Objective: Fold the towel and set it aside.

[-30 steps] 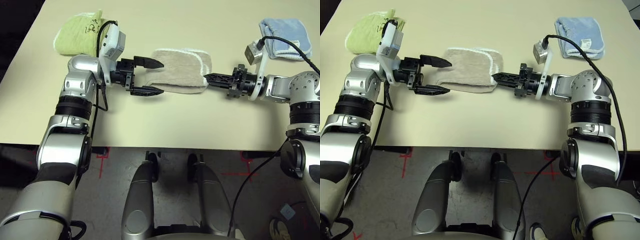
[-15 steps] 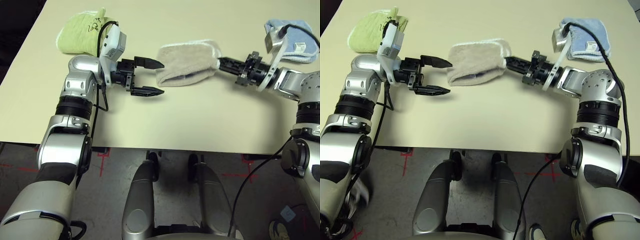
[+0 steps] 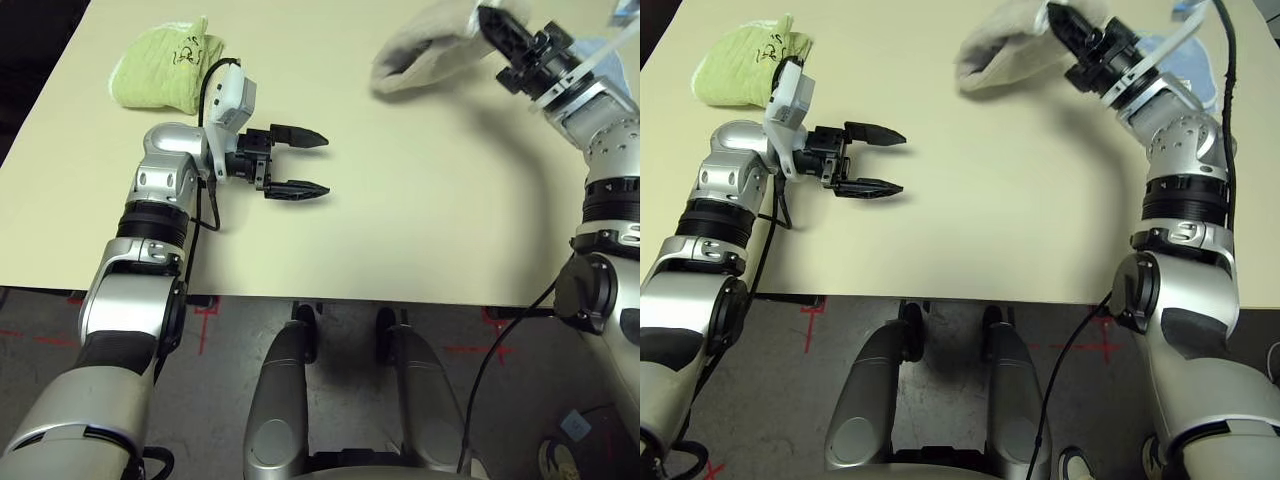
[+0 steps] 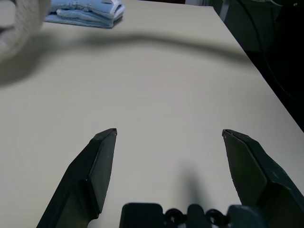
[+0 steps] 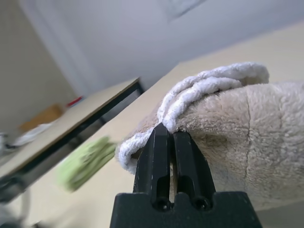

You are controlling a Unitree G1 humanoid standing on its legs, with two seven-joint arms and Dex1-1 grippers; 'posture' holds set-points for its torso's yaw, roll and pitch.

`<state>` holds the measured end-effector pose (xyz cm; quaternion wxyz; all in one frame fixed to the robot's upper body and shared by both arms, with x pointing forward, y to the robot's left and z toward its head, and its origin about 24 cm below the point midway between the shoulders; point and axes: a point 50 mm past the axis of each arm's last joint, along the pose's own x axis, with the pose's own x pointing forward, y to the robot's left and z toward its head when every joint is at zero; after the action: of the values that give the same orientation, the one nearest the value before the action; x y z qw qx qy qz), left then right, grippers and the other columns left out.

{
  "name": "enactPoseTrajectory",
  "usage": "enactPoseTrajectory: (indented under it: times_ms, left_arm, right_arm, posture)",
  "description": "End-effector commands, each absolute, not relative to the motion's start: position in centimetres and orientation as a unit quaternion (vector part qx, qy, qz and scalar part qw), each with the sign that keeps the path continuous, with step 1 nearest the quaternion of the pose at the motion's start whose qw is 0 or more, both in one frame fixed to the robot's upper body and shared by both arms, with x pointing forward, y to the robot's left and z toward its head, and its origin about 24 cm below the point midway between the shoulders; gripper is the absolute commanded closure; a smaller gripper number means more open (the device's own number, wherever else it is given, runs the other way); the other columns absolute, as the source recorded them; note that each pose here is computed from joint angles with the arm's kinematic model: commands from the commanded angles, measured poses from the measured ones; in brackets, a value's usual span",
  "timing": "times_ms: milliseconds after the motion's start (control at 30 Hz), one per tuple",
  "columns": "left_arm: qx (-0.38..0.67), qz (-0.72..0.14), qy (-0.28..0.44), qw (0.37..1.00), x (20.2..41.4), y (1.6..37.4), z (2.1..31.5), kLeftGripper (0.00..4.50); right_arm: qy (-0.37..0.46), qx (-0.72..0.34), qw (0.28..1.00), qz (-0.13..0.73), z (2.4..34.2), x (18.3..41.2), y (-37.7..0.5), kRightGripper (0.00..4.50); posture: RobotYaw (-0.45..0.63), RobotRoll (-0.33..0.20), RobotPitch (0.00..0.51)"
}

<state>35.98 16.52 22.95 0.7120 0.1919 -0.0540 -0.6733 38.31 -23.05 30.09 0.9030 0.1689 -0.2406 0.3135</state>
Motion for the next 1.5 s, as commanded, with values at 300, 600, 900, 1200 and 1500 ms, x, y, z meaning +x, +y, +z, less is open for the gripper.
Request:
enactPoseTrajectory:
  times_ms: [300,600,900,1200,1500]
  left_arm:
    - [0.168,-0.647,-0.063,0.741,35.9,17.0,22.4,0.0]
    - [0.158,-0.599,-0.104,0.778,36.3,17.2,23.3,0.0]
    - [0.158,-0.59,-0.113,0.783,36.1,17.2,23.6,0.0]
    - [0.15,-0.567,-0.127,0.8,36.2,17.2,23.5,0.0]
    - [0.148,-0.537,-0.142,0.818,36.1,17.5,23.5,0.0]
  right_arm:
    - [-0.328,0.058,0.931,0.147,31.5,37.7,-28.6,4.46]
    - [-0.325,0.036,0.939,0.108,31.7,37.6,-29.6,4.46]
    - [-0.329,0.009,0.942,0.07,32.4,37.0,-30.9,4.46]
    - [-0.313,0.001,0.948,0.063,31.7,37.2,-31.0,4.46]
    - [-0.322,-0.034,0.945,0.049,30.6,37.6,-29.9,4.46]
  posture:
    - [-0.02,0.0,0.365]
    - [-0.01,0.0,0.399]
    - [-0.01,0.0,0.414]
    - [-0.01,0.0,0.437]
    - [0.02,0.0,0.428]
